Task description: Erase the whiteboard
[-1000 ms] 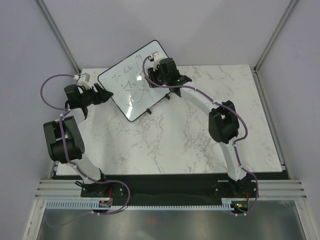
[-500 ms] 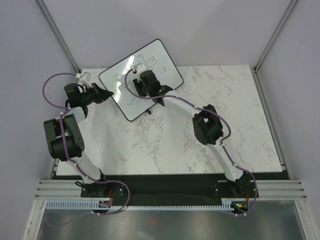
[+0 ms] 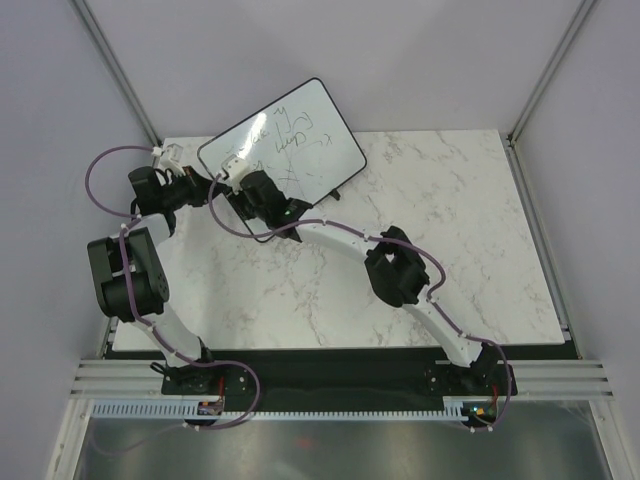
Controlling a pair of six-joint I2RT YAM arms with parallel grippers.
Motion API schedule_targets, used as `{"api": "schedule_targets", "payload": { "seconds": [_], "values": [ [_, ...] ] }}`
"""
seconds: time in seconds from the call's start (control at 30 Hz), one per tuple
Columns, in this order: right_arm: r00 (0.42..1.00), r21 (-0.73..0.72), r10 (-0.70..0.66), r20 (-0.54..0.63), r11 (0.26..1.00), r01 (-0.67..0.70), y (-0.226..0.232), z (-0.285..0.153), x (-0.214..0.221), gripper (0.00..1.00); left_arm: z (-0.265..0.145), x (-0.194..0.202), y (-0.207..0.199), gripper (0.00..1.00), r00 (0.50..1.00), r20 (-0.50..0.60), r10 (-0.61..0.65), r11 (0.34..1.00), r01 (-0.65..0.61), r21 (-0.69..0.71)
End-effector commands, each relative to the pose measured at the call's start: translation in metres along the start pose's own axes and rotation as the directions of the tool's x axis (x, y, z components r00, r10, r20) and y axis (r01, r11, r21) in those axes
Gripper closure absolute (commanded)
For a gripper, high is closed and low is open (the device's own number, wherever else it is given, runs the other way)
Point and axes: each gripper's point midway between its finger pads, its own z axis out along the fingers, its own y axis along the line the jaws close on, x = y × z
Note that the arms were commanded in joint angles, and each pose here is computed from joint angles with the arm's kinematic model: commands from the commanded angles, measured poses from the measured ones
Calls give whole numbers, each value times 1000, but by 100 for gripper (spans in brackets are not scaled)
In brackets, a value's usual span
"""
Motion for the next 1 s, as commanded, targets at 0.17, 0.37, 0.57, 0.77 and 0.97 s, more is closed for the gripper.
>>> {"api": "schedule_targets", "payload": {
  "seconds": [0.17, 0.37, 0.57, 0.77, 0.97],
  "values": [
    [986, 176, 41, 159, 982, -69, -69, 12, -40, 100, 6, -8, -13, 98, 994, 10, 111, 994, -112, 22],
    [971, 237, 66, 231, 964, -122, -125, 23, -51, 100, 6, -7, -13, 98, 993, -4, 121, 993, -121, 6],
    [942, 114, 106, 319, 982, -149, -105, 34, -74, 100, 8, 1, -15, 98, 990, -25, 142, 990, -142, 5],
    [950, -56, 69, 305, 997, -55, -19, 35, -71, 100, 8, -3, -20, 98, 983, -21, 181, 984, -181, -6],
    [940, -111, 67, 336, 993, -31, 17, 30, -79, 100, 7, 1, -24, 98, 973, -30, 229, 973, -229, -19]
  ]
}}
